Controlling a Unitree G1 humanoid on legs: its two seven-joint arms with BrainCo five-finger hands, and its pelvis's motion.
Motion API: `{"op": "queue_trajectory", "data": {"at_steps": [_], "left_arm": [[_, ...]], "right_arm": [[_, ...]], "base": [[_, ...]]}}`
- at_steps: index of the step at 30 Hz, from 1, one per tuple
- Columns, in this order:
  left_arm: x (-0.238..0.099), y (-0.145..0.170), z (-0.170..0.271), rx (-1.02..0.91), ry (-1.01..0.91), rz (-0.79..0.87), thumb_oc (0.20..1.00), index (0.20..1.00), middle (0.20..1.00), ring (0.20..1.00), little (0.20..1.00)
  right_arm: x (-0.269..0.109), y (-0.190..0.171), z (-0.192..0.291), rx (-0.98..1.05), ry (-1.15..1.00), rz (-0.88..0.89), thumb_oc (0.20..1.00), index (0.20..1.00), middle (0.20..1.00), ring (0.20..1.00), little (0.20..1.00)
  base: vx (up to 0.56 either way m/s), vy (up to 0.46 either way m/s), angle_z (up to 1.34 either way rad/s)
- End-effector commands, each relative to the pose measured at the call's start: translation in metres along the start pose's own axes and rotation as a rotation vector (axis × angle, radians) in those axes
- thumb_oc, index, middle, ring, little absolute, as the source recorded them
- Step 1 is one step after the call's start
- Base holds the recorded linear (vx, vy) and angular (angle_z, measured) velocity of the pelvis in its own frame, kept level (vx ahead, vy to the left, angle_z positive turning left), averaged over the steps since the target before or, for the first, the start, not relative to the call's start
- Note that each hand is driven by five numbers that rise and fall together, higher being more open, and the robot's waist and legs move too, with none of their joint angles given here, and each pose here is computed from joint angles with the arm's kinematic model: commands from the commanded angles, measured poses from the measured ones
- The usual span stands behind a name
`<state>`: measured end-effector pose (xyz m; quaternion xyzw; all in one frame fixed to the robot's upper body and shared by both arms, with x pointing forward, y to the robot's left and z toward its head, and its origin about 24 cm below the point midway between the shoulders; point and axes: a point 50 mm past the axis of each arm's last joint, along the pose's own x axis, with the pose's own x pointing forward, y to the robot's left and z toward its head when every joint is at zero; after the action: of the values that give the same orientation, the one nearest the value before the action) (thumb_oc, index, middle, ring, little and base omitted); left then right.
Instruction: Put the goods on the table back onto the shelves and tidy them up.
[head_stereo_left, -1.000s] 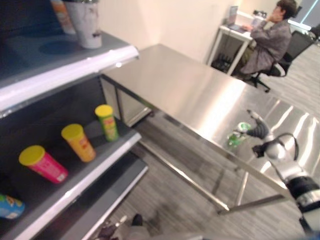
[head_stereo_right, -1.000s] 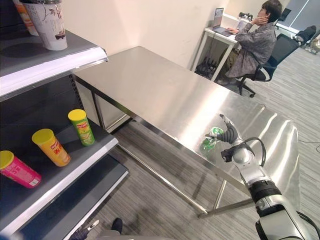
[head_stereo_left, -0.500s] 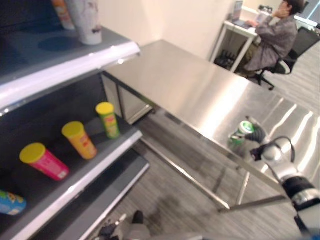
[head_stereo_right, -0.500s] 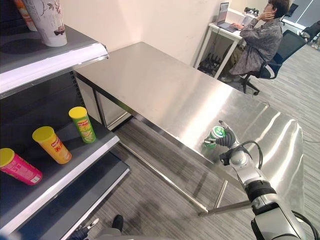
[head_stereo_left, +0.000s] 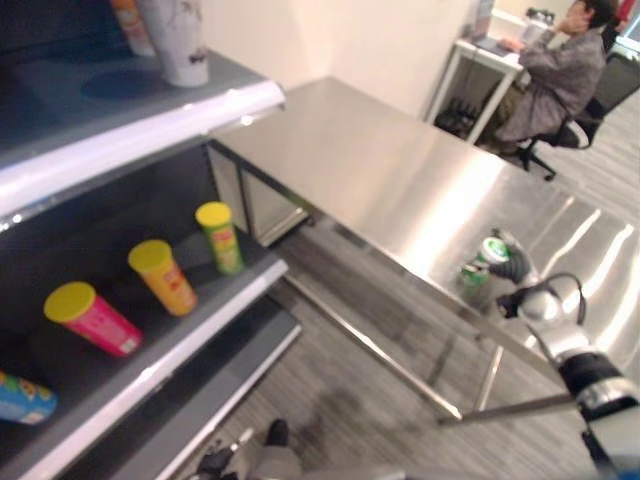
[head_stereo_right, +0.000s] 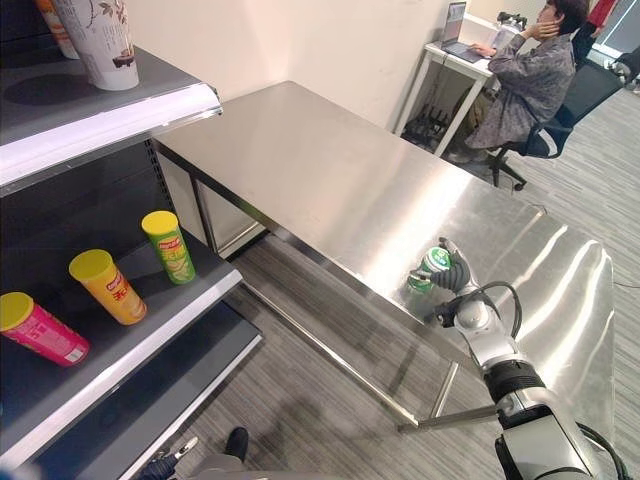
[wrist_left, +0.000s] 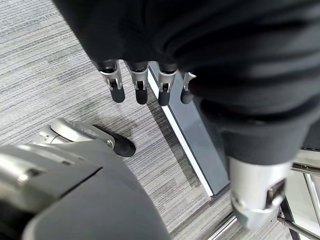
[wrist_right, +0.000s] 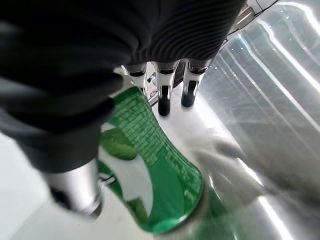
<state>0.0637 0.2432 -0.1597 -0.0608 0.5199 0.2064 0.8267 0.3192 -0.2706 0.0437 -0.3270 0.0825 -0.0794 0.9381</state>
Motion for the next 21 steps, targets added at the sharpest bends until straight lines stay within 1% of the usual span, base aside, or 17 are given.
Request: {"op": "queue_trajectory", "data": {"at_steps": [1, 8, 12, 13, 14, 16, 17, 19, 21], "left_arm": [[0.001, -0.022, 0.000, 0.041, -0.002, -0.053, 1.000, 1.000, 1.000, 1.000, 1.000], [0.001, -0.022, 0.001, 0.046, -0.004, -0.046, 1.000, 1.000, 1.000, 1.000, 1.000], [0.002, -0.021, 0.001, 0.047, -0.006, -0.037, 1.000, 1.000, 1.000, 1.000, 1.000], [0.002, -0.021, 0.002, 0.051, -0.007, -0.033, 1.000, 1.000, 1.000, 1.000, 1.000], [0.002, -0.020, 0.002, 0.054, -0.006, -0.025, 1.000, 1.000, 1.000, 1.000, 1.000], [0.002, -0.021, 0.002, 0.057, -0.004, -0.023, 1.000, 1.000, 1.000, 1.000, 1.000], [0.003, -0.021, 0.003, 0.059, -0.001, -0.016, 1.000, 1.000, 1.000, 1.000, 1.000], [0.003, -0.023, 0.002, 0.066, 0.007, -0.022, 1.000, 1.000, 1.000, 1.000, 1.000], [0.003, -0.024, -0.001, 0.083, 0.021, -0.032, 1.000, 1.000, 1.000, 1.000, 1.000]], "right_arm": [[0.013, -0.014, 0.022, 0.023, -0.063, -0.055, 0.200, 0.200, 0.200, 0.200, 0.200], [0.010, -0.011, 0.021, 0.005, -0.067, -0.078, 0.200, 0.200, 0.200, 0.200, 0.200], [0.006, -0.016, 0.025, -0.019, -0.108, -0.106, 0.200, 0.200, 0.200, 0.200, 0.200], [0.002, -0.022, 0.029, -0.029, -0.144, -0.129, 0.200, 0.200, 0.200, 0.200, 0.200], [-0.009, -0.036, 0.041, -0.023, -0.242, -0.184, 0.200, 0.200, 0.200, 0.200, 0.200], [-0.015, -0.043, 0.046, -0.018, -0.281, -0.207, 0.200, 0.200, 0.200, 0.200, 0.200], [-0.033, -0.056, 0.063, 0.026, -0.409, -0.252, 0.200, 0.200, 0.200, 0.200, 0.200], [-0.056, -0.066, 0.078, 0.055, -0.532, -0.279, 0.200, 0.200, 0.200, 0.200, 0.200], [-0.079, -0.068, 0.083, 0.098, -0.610, -0.284, 0.200, 0.200, 0.200, 0.200, 0.200]], "base": [[0.00, 0.000, 0.00], [0.00, 0.000, 0.00], [0.00, 0.008, 0.00], [0.00, 0.064, 0.02], [-0.01, 0.057, 0.01], [0.00, 0.054, 0.00], [-0.01, 0.077, 0.00], [-0.02, 0.074, -0.02], [-0.03, 0.055, -0.08]]}}
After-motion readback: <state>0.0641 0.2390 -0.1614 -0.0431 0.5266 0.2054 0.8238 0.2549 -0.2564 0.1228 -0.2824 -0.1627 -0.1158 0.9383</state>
